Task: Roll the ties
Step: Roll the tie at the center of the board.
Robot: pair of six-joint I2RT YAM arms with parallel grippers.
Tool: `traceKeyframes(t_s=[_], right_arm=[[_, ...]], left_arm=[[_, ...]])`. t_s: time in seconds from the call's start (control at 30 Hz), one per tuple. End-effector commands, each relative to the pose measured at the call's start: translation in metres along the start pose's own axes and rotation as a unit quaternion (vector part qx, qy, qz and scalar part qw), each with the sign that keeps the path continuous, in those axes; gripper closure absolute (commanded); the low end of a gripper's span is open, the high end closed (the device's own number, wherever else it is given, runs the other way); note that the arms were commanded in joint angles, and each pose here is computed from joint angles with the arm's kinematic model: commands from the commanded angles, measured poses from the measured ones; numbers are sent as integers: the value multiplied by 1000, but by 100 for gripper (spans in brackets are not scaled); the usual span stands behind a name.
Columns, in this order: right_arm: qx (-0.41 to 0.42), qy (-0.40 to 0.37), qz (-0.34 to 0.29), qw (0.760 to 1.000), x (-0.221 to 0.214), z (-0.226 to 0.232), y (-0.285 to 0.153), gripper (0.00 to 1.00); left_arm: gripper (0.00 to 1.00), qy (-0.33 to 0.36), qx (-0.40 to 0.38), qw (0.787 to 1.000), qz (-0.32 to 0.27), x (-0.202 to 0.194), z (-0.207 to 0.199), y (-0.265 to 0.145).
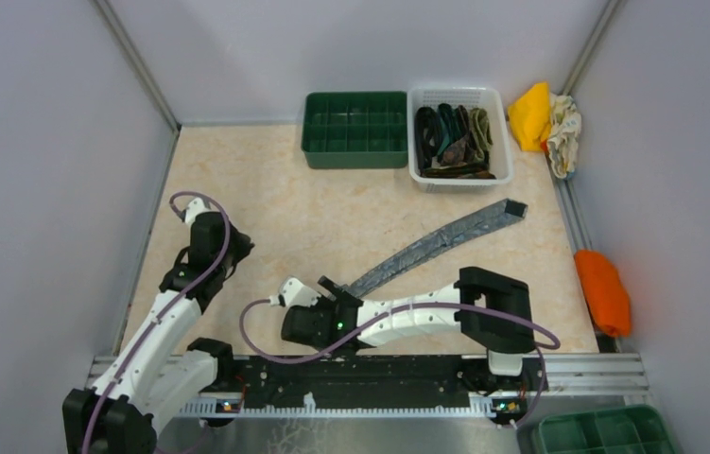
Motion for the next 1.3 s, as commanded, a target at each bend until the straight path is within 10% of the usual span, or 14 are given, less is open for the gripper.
traceKeyframes(t_s=[0.0,0.33,1.27], right_arm=[[-7,26,-4,1000,4,-13,15,9],[-2,14,22,1000,-8,-14,31,12],[169,217,27,961,24,-41,36,62]], left_arm=[[100,2,-29,1000,-13,3,-5,0],[100,5,-33,999,-12,1,-5,2],[100,22,-119,993,-8,6,-33,13]])
Point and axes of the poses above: each gripper's point midway between its finger pads, its own y axis out along the fingers, its own z axis along the line the jaws close on, x = y × z, the point moved 6 cm from there along -y, back along the fingers, and after that the axes turned 12 degrees about y, right-handed, at the moved point
